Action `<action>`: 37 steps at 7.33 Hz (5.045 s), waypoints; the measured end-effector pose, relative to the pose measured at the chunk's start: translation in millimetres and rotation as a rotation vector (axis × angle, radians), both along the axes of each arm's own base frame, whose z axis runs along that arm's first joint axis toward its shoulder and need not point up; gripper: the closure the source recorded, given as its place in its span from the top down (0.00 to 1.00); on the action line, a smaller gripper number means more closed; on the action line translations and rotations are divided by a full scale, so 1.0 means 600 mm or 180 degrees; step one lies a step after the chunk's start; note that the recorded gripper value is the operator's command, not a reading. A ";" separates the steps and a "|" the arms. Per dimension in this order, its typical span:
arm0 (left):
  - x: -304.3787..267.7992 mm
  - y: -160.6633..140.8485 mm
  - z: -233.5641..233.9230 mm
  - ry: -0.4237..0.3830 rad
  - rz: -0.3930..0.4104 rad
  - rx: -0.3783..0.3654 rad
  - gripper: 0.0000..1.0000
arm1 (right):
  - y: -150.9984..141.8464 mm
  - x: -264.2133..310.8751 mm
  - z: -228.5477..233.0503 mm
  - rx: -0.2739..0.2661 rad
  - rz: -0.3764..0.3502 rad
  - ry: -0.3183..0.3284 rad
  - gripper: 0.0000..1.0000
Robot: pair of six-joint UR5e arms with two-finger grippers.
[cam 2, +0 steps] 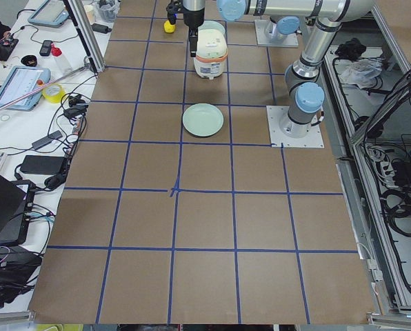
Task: Press rice cooker button
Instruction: 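Move the right gripper toward the white rice cooker's green button, then lower the right gripper and press down on the green button, then lift the right gripper as the rice cooker lid pops open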
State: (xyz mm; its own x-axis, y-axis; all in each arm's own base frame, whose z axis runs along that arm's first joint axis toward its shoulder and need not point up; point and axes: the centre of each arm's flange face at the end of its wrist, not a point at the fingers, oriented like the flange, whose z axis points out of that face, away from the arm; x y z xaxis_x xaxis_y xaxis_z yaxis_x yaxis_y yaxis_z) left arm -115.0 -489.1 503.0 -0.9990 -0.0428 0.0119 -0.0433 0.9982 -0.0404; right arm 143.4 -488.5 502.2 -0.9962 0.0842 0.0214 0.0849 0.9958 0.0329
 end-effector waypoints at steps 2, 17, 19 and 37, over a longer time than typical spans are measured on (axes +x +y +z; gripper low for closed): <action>0.000 0.000 0.000 0.0000 -0.0001 0.0000 1.00 | 0.003 0.009 -0.001 0.0020 -0.0008 -0.0097 0.00; 0.000 0.000 0.000 0.0000 -0.0003 0.0000 1.00 | 0.019 0.177 -0.209 0.0399 0.0203 -0.0504 0.00; 0.000 0.000 0.000 0.0000 -0.0001 0.0000 1.00 | 0.023 0.177 -0.223 0.0410 0.0205 -0.0506 0.00; 0.000 0.000 0.000 0.0000 -0.0002 0.0000 1.00 | 0.028 0.192 -0.109 0.0072 -0.0417 -0.0615 1.00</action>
